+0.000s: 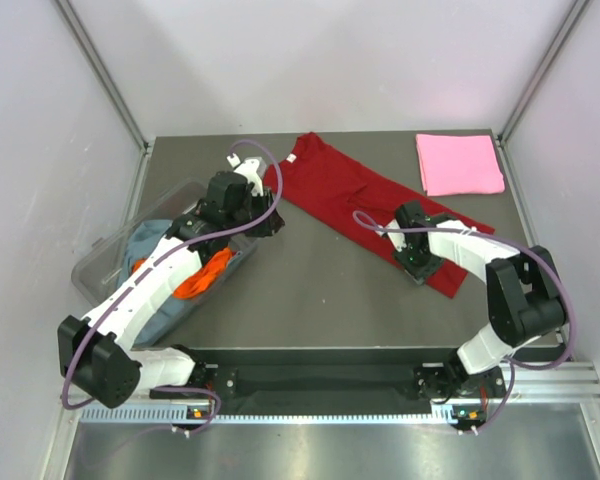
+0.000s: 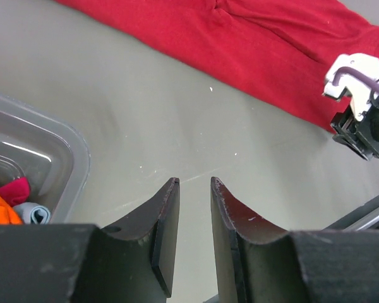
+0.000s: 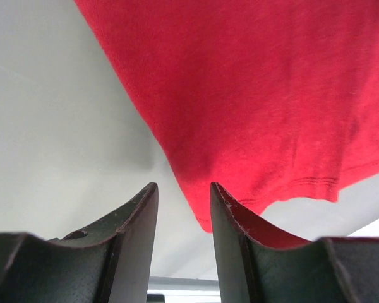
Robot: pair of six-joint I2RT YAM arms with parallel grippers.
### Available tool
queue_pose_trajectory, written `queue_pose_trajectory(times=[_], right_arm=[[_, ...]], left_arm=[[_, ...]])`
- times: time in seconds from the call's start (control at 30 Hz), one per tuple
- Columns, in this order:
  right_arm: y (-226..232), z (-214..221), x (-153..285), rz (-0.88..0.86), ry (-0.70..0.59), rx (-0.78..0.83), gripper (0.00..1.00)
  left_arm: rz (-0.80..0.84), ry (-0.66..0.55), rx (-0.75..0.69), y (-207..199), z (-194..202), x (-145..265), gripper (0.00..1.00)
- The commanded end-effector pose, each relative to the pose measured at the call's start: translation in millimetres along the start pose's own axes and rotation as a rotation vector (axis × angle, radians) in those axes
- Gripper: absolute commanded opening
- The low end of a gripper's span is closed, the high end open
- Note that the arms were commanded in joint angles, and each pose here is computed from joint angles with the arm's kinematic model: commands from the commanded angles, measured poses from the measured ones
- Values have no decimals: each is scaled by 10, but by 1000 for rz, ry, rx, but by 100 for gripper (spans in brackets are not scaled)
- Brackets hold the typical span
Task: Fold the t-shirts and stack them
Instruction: Fold the tshirt
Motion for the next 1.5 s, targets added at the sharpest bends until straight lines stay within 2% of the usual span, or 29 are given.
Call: queue_pose_trajectory(times=[0.0, 0.77, 1.17, 1.37, 1.47], right_arm=[[-41, 4, -82, 11, 2, 27, 39], [-98, 60, -281, 34, 71, 30, 34], [-22, 37, -351, -14, 74, 40, 18], [93, 2, -299, -76, 91, 33, 0], [218, -54, -223, -107, 103, 42, 0]], left_arm=[[-8, -13, -24, 19, -29, -6, 32], [-84, -38, -36, 172, -59, 60, 31], [-102, -56, -36, 200, -80, 113, 31], [-126, -75, -32, 235, -111, 134, 31], [-130, -69, -17, 250, -101, 108, 32]])
Point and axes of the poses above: each gripper's point midway between its finger pads, its own x axis back along the fingers, its own y axis along the line the jaws close on, z = x × y, the point moved 1 cm from there along x, back along the fingers, and after that the axes turned 10 degrees about -x, right-handed, at the moved point
